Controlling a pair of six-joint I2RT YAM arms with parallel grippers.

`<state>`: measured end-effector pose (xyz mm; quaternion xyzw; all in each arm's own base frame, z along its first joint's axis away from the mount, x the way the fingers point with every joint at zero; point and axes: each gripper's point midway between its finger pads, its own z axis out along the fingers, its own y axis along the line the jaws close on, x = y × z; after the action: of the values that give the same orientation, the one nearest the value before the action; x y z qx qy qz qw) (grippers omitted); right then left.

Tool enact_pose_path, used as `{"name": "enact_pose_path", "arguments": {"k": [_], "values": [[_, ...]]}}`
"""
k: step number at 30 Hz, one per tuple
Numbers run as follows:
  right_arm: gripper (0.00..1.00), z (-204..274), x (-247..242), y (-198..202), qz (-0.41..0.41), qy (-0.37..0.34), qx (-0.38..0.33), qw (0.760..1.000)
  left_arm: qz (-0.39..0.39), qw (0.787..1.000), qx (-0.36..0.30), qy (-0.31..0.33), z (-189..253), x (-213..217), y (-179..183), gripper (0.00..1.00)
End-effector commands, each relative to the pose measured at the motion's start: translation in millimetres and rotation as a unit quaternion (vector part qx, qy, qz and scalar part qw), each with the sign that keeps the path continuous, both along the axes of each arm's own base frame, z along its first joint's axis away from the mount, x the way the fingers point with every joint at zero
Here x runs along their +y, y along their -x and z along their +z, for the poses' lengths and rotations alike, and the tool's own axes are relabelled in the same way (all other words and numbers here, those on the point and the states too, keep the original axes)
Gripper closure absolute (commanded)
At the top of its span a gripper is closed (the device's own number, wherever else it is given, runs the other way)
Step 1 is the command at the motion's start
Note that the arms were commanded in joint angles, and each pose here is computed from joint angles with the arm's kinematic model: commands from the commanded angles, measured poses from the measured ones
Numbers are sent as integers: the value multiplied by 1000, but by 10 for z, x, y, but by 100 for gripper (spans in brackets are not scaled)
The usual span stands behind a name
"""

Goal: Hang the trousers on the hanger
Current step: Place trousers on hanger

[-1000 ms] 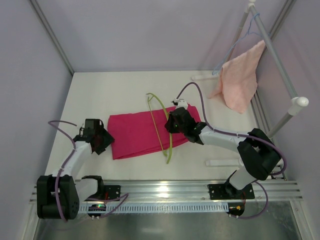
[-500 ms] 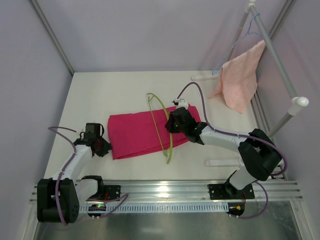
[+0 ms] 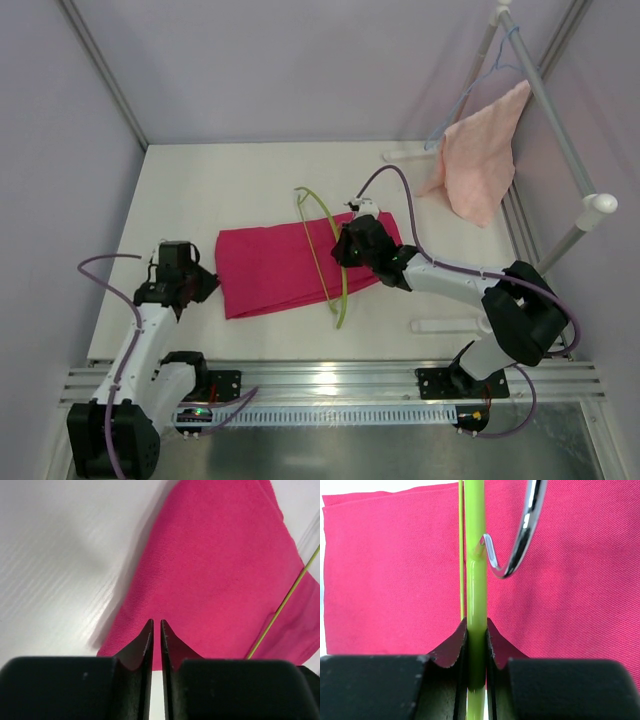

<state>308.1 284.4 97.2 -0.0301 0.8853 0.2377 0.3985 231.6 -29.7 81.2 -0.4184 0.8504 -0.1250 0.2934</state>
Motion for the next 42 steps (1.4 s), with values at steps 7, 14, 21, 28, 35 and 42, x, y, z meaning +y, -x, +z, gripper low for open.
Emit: {"name": "enact_pose_path", "arguments": {"k": [7, 14, 21, 28, 35, 42], "values": [[96, 333, 53, -85, 4, -38, -36, 999, -41, 994, 84, 58, -553, -245, 108, 100], [96, 324, -24, -102, -2, -36, -34, 999, -14, 991, 130, 20, -623, -88, 190, 91], [96, 297, -8, -95, 1, -40, -28, 999, -11, 998, 51, -30, -257, 83, -26, 31], [96, 195, -14, -46, -2, -47, -18, 999, -40, 997, 72, -10, -489, -14, -87, 29], [96, 130, -62, -25, -6, -42, -15, 999, -38, 994, 98, 34, -716, -73, -54, 43], [96, 130, -69, -11, -9, -45, -14, 999, -51, 993, 95, 41, -622, -70, -122, 95]]}}
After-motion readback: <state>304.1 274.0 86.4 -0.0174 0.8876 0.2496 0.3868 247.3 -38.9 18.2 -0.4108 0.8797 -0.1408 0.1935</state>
